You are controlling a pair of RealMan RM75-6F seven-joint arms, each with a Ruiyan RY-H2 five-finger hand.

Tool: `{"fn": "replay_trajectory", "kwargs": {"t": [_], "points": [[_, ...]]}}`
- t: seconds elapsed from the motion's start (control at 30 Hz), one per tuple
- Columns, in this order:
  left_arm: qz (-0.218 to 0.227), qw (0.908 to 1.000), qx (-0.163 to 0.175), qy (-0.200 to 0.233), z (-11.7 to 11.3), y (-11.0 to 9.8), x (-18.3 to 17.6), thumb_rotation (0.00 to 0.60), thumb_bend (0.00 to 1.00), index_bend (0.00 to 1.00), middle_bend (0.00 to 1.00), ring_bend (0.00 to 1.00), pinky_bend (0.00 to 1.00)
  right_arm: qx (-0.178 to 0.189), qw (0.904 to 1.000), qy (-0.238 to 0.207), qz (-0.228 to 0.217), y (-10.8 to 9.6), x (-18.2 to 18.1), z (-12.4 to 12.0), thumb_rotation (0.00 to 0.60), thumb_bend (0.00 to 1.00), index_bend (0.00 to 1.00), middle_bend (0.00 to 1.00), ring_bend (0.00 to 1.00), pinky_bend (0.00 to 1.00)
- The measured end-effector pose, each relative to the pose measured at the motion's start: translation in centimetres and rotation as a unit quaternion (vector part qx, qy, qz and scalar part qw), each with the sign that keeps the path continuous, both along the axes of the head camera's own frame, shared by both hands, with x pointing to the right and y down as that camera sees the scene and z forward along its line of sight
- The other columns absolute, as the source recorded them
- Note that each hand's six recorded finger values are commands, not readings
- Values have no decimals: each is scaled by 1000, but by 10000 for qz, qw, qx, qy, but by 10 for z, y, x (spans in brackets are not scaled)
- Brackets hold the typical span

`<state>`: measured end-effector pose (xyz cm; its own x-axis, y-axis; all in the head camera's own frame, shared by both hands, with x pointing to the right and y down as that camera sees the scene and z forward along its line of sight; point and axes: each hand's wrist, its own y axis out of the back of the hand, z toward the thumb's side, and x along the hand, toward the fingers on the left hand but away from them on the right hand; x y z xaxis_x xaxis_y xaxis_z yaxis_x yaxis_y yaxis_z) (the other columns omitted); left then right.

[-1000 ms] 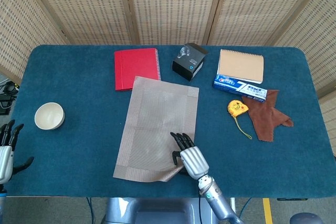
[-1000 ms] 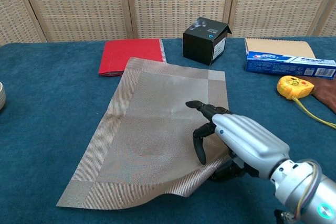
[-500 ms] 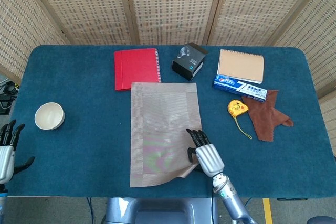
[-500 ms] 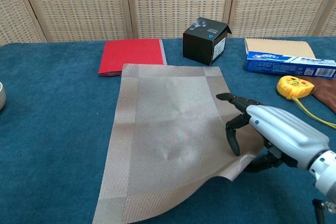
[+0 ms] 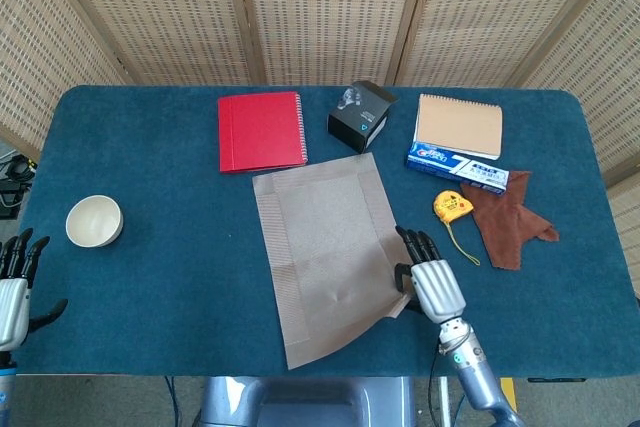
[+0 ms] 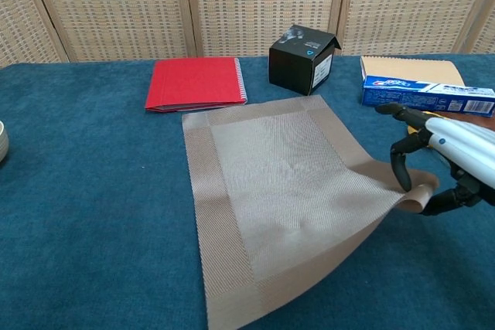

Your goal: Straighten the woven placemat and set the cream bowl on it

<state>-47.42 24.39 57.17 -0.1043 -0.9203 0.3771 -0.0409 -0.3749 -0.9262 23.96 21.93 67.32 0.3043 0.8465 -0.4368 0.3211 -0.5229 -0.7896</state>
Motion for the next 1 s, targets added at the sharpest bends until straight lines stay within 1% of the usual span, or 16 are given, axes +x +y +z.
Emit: {"fn": "replay_trajectory", "kwargs": {"t": [0.2,0.3,0.43,0.53,0.77,1.0], "points": [[-9,10000,-17,-11,1,0,0,600,174,103,0,0,0,7,9995,264,194,-17,26,3,600,508,737,54,0,0],[5,10000,-35,-25,2,-1,1,600,174,103,0,0,0,37,9987,354,357,-31,41,0,600,508,737,54,0,0],[9,10000,-55,-33,4,0,2,600,174,103,0,0,0,168,9971,460,586,-54,60,-9,600,508,737,56,0,0],[20,10000,-59,-31,4,0,2,600,173,103,0,0,0,213,9960,514,705,-65,69,-14,600,508,738,57,0,0],[42,10000,-67,-32,4,0,4,600,174,103,0,0,0,209,9933,725,870,-81,85,-16,600,508,738,57,0,0],[60,9999,-88,-58,5,1,5,600,174,103,0,0,0,221,9923,879,846,-93,90,-15,600,504,738,64,0,0]]}}
